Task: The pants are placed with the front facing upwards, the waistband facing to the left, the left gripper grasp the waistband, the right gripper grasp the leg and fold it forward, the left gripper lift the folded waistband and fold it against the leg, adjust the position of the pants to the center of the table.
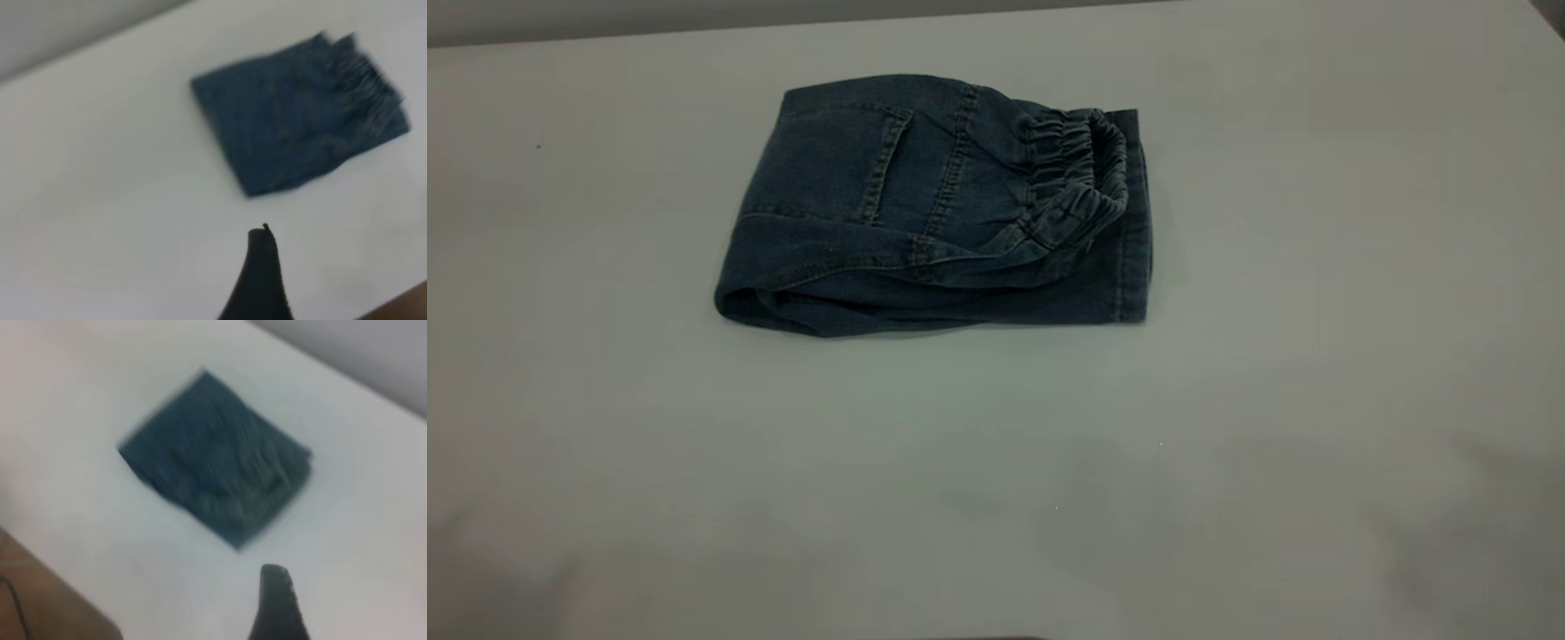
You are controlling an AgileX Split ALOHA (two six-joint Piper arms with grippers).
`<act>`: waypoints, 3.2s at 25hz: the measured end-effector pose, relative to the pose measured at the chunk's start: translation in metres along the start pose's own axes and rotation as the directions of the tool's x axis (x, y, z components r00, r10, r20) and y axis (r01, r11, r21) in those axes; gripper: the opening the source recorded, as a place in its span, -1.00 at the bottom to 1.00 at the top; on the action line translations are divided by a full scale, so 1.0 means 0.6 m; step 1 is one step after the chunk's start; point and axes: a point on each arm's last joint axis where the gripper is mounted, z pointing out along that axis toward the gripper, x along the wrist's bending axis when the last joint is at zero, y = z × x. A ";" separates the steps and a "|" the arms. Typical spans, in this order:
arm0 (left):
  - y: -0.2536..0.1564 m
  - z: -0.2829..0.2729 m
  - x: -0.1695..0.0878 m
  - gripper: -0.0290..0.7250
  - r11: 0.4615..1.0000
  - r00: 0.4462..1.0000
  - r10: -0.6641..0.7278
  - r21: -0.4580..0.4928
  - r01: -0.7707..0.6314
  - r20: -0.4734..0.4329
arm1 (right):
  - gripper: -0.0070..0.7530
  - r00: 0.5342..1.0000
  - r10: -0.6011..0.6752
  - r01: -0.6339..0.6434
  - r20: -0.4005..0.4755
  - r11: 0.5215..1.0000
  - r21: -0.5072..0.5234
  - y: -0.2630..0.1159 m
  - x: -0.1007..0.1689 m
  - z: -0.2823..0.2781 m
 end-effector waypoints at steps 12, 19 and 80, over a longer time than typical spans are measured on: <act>-0.194 0.049 -0.013 0.56 0.960 0.981 -0.160 0.214 0.180 -0.107 | 0.13 0.973 0.209 -0.203 0.094 0.977 -0.073 -0.324 0.000 0.022; -0.287 0.076 -0.028 0.56 0.937 0.979 -0.173 0.287 0.197 -0.107 | 0.13 0.973 0.205 -0.203 0.106 0.979 -0.025 -0.396 0.000 0.055; -0.359 0.005 -0.059 0.56 0.971 0.936 -0.228 -0.131 0.199 -0.269 | 0.12 0.784 0.513 -0.423 0.349 0.854 -0.303 -0.440 0.019 0.018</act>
